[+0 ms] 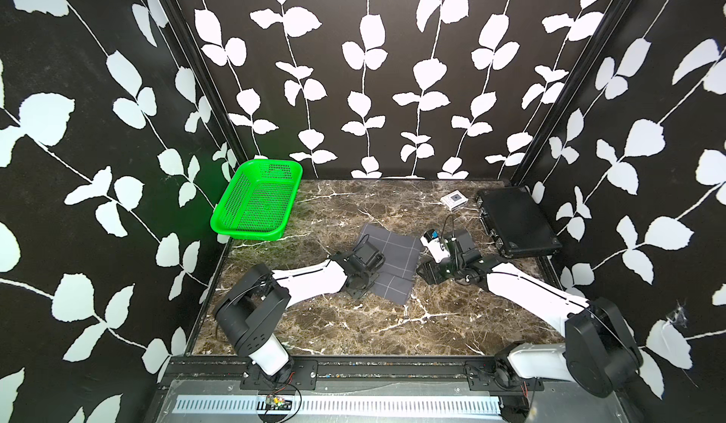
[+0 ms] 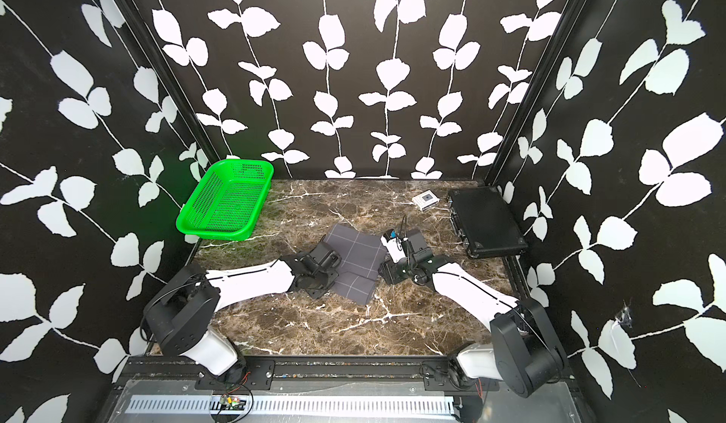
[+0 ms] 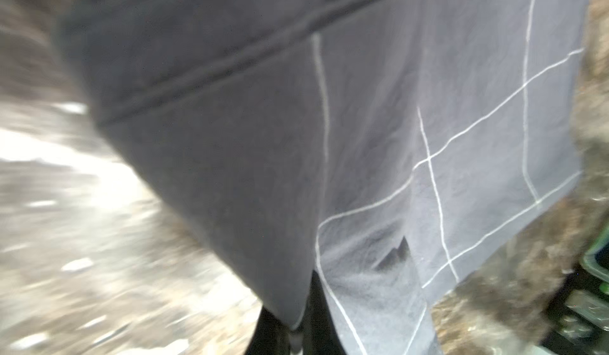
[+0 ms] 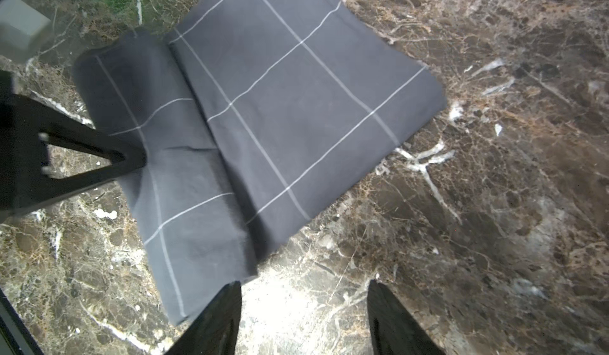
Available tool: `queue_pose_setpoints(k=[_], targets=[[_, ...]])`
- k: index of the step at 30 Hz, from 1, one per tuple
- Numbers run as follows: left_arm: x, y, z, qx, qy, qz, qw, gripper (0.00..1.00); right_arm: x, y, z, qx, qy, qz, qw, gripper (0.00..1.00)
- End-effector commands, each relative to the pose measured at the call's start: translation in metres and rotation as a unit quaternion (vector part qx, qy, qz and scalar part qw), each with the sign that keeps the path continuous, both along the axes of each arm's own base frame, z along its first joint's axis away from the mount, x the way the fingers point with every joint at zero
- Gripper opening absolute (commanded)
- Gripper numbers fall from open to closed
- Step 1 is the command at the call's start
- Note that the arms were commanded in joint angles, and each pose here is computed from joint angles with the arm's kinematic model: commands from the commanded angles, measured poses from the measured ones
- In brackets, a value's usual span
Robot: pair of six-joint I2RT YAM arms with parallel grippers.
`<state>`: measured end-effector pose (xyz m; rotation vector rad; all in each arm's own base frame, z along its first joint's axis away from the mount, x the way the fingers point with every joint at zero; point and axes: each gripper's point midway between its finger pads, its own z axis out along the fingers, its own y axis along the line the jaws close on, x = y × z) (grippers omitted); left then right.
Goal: Roll up the pillowcase
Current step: Roll the pillowcase at the center of the board.
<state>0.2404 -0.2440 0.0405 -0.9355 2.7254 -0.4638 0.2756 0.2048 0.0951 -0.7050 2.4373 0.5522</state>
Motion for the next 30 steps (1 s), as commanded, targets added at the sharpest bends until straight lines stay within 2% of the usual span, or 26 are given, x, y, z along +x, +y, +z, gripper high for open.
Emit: queue_pose_setpoints(k=[1,4,10,13,17,30], targets=[[-0.028,0.022,0.01,0.048,0.051,-0.065,0.995,0.06,0.015,0.004,0.002,-0.012,-0.015,-0.007,1.0,0.62],[-0.035,0.032,0.016,0.077,0.076,-0.099,0.989,0.08,0.03,0.011,0.0,-0.025,-0.019,-0.006,1.0,0.61],[-0.032,0.037,0.022,0.083,0.085,-0.117,0.986,0.16,0.056,0.034,-0.004,-0.039,-0.05,-0.005,0.998,0.57],[-0.028,0.033,0.024,0.08,0.085,-0.122,0.986,0.17,0.062,0.036,-0.023,-0.064,-0.033,-0.006,0.997,0.54],[-0.023,0.029,0.026,0.078,0.085,-0.125,0.985,0.2,0.061,0.031,-0.049,-0.104,0.011,-0.012,0.994,0.46],[0.004,0.01,0.043,0.051,0.057,-0.12,0.99,0.21,0.043,0.028,-0.075,-0.109,0.056,-0.007,0.992,0.36]])
